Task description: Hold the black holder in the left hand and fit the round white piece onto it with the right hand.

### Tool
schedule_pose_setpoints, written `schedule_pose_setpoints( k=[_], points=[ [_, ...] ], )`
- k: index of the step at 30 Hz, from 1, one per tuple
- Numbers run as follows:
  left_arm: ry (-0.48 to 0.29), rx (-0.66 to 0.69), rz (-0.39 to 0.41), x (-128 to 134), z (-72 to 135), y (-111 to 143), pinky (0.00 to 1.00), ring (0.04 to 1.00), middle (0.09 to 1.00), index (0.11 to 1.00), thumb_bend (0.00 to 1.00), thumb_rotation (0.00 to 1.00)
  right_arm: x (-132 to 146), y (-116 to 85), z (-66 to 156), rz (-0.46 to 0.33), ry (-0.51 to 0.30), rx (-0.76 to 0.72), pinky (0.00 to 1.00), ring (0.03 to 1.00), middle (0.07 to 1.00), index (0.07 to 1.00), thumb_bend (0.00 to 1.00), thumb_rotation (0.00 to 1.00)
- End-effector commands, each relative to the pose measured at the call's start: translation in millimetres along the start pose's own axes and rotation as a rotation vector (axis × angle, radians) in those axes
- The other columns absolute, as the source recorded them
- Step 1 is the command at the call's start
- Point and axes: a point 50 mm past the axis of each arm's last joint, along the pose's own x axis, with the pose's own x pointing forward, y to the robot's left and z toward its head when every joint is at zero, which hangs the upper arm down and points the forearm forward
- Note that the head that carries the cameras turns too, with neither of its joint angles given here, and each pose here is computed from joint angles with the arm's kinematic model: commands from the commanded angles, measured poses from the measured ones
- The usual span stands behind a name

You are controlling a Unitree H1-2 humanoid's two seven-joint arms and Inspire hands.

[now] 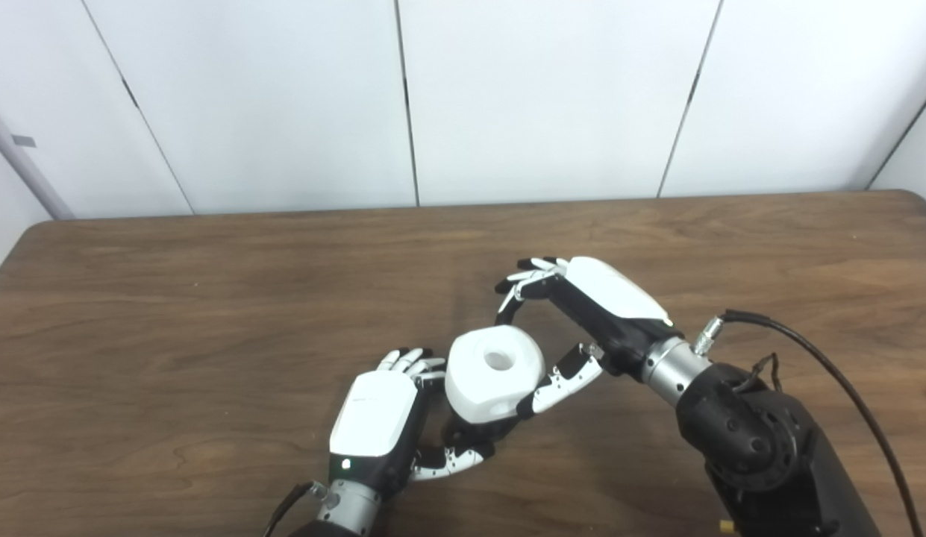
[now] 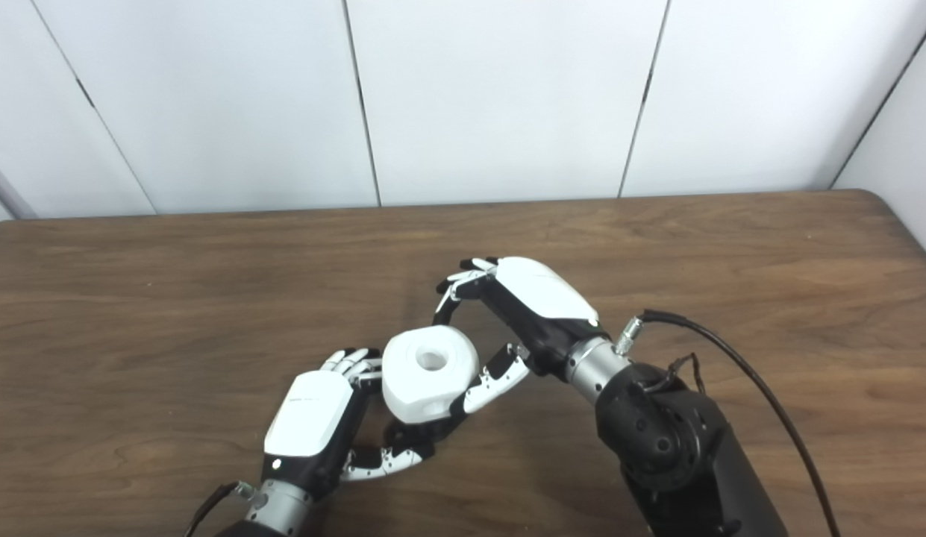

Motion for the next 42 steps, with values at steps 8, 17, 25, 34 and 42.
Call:
schedule_pose_setpoints(
  k=[8,17,25,34,42],
  points=[
    [-0.015,0.018,-0.014,1,2,-2,0.91,0.873,0.784,0.487,0.52,0.05,2,-13,6,-0.051,-0.038,-0.036,1.0,0.952,0.82,0.481,0.53,0.14],
    [-0.015,0.023,-0.019,1,2,-1,0.91,0.877,0.786,0.487,0.52,0.05,2,-6,5,-0.042,-0.034,-0.026,1.0,0.95,0.818,0.481,0.53,0.14],
    [-0.014,0.024,-0.019,1,3,-1,0.91,0.877,0.788,0.487,0.52,0.05,2,-1,4,-0.03,-0.025,-0.026,0.99,0.948,0.824,0.481,0.53,0.14],
    [-0.016,0.019,-0.016,2,2,-1,0.91,0.875,0.786,0.487,0.52,0.05,3,5,3,-0.025,-0.026,-0.029,0.98,0.956,0.825,0.481,0.53,0.14],
    [-0.022,0.022,-0.016,2,3,-1,0.91,0.875,0.786,0.487,0.52,0.05,2,8,0,-0.012,-0.031,-0.018,0.95,0.953,0.828,0.481,0.53,0.14]
  ],
)
